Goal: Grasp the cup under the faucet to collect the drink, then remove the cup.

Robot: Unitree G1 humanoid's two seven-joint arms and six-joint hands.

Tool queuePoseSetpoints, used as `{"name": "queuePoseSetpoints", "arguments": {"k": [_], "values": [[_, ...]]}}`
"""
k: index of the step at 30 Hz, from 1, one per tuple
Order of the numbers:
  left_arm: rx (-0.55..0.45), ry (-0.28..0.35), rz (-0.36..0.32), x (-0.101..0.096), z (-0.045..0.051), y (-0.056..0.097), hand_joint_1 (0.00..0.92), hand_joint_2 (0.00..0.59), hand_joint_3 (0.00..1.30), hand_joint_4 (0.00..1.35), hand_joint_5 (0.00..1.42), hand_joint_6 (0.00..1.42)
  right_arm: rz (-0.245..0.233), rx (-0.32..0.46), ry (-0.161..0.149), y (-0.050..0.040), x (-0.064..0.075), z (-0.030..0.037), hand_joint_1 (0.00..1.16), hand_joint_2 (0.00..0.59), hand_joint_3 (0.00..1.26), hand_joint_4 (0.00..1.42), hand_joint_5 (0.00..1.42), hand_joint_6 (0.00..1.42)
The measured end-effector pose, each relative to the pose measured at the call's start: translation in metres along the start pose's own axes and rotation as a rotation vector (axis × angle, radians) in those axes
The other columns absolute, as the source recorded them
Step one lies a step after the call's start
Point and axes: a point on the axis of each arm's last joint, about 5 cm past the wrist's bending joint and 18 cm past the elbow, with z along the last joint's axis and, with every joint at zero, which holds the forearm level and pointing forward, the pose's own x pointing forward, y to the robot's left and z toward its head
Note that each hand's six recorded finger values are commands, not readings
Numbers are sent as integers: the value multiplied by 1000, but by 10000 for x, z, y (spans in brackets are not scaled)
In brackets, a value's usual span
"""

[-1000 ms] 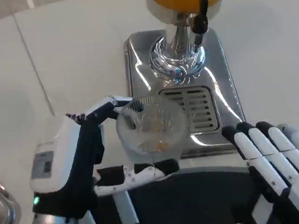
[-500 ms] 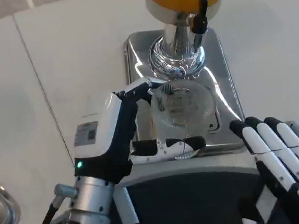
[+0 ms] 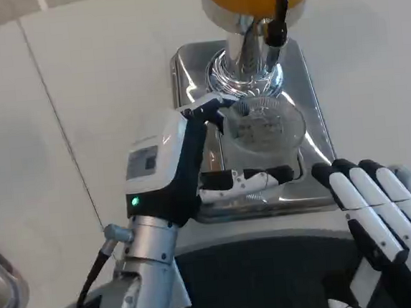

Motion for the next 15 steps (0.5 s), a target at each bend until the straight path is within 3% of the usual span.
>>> {"name": "queuePoseSetpoints", "arguments": {"k": [15], "values": [[46,30,38,225,-61,-122,785,0,1108,1031,1349,1424,9,2,13,21,13,22,191,586,0,0,0,0]]}}
